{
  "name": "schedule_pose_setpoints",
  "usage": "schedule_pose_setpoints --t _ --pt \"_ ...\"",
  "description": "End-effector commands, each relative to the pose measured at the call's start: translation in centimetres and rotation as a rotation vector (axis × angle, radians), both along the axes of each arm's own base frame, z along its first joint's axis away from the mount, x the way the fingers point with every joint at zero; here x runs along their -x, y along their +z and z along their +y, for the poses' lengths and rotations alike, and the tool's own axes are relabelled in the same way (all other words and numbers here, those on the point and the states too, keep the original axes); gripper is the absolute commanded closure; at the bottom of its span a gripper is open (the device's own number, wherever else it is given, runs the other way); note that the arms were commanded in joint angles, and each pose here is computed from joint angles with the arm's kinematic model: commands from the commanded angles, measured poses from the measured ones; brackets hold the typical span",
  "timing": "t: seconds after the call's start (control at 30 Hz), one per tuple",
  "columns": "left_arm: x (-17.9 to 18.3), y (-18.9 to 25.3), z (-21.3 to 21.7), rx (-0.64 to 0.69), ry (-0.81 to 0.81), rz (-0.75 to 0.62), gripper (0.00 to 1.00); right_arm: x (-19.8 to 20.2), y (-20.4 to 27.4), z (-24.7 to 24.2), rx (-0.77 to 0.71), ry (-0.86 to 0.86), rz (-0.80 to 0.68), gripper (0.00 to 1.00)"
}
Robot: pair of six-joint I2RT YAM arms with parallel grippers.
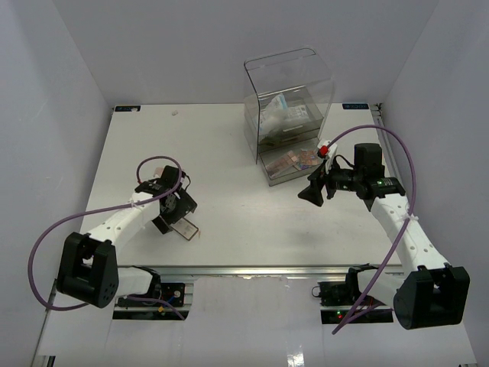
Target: Organize the makeup
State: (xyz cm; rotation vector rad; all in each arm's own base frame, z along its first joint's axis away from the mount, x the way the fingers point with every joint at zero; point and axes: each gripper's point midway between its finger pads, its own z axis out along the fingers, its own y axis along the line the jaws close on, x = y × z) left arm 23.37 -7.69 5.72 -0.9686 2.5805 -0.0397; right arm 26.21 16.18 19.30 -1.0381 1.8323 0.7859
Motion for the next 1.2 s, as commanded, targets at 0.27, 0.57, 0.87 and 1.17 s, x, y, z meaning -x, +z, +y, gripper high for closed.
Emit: schedule_pose_setpoints --t 0.27,0.57,0.87,1.17 --pt "-0.5 -2.7 0.9 -0.013 0.143 0.115 0.02 0.0 1.2 -0.1 -0.037 -0.001 -0.038 0.2" --pt "-0.7 -4.5 0.6 -0.004 0.126 0.149 0.23 -0.1 1.3 -0.3 -0.045 -0.009 -0.029 0.19" --pt "-2.1 -1.7 -1.0 0.112 0.032 -0.053 0.69 -0.3 1.0 -0.5 -0.036 -0.021 -0.024 0.19" --pt "-5.1 8.9 -8.9 0.379 -0.552 -0.501 0.99 -1.3 1.7 -2.4 -0.036 -0.094 -0.05 0.19"
